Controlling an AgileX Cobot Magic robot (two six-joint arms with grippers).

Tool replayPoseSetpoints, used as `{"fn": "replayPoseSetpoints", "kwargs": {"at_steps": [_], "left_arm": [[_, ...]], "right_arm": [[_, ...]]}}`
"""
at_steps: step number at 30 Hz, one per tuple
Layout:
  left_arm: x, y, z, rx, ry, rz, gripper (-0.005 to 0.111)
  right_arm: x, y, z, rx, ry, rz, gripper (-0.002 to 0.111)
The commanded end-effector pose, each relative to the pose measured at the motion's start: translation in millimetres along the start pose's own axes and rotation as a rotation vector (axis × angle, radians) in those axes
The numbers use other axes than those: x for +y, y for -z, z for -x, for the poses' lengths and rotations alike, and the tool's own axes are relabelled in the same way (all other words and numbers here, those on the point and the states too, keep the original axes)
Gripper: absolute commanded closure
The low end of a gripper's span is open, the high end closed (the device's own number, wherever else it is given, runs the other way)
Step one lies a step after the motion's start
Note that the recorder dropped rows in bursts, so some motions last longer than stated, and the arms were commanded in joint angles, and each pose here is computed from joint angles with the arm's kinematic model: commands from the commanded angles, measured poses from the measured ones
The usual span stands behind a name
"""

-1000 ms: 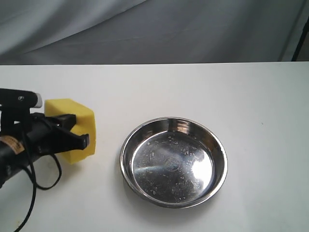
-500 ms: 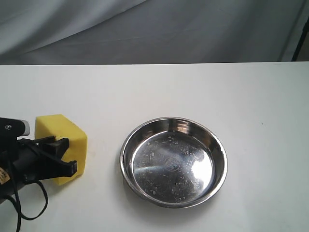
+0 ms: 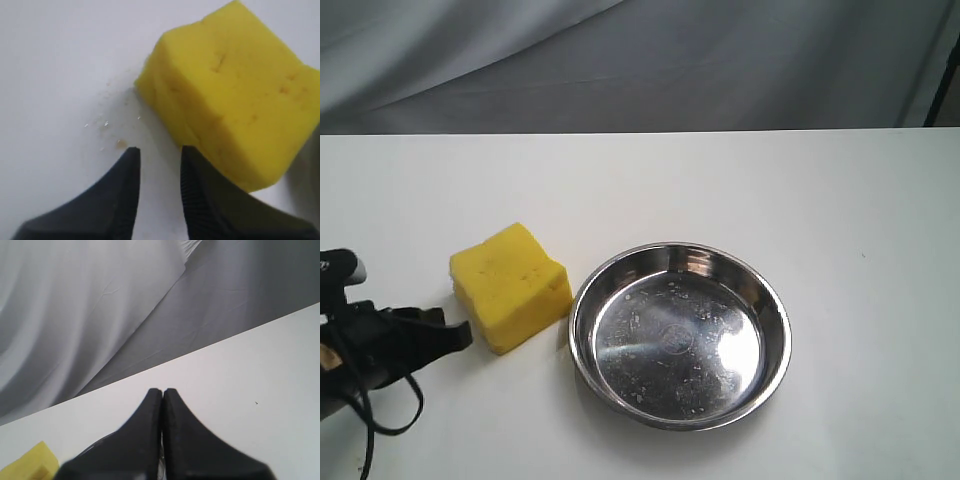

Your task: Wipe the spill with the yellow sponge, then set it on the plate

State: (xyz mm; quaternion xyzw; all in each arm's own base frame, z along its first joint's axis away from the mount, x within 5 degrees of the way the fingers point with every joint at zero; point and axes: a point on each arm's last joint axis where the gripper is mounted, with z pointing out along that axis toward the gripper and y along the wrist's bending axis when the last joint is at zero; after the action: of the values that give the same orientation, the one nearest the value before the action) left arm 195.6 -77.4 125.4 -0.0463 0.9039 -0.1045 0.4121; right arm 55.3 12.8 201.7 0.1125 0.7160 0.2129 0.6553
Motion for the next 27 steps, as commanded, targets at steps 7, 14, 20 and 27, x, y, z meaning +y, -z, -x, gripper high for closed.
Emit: {"fn": "replayPoseSetpoints", "kwargs": {"at_steps": [7,14,20,27], "left_arm": [[-68.3,-30.5,129.3,0.304,0.035,-0.145,0.107],[-54.6,-63.0,155.0,0.725,-0.011,0.128,0.107],[-70.8,-87.0,136.6,0.869,-0.378,0.092,0.093],[-80.4,-113.9,113.3,0.856,-0.345,0.149,0.061]], "right_arm": [[-0.4,0.0,-0.7,-0.001,0.001,0.002,0.108],[-0.4,0.0,-0.7,-0.001,0.001,0.002,0.108],[-0.4,0.0,-0.7,-0.001,0.001,0.002,0.108],[-0.4,0.0,-0.7,-0.001,0.001,0.002,0.108]]}}
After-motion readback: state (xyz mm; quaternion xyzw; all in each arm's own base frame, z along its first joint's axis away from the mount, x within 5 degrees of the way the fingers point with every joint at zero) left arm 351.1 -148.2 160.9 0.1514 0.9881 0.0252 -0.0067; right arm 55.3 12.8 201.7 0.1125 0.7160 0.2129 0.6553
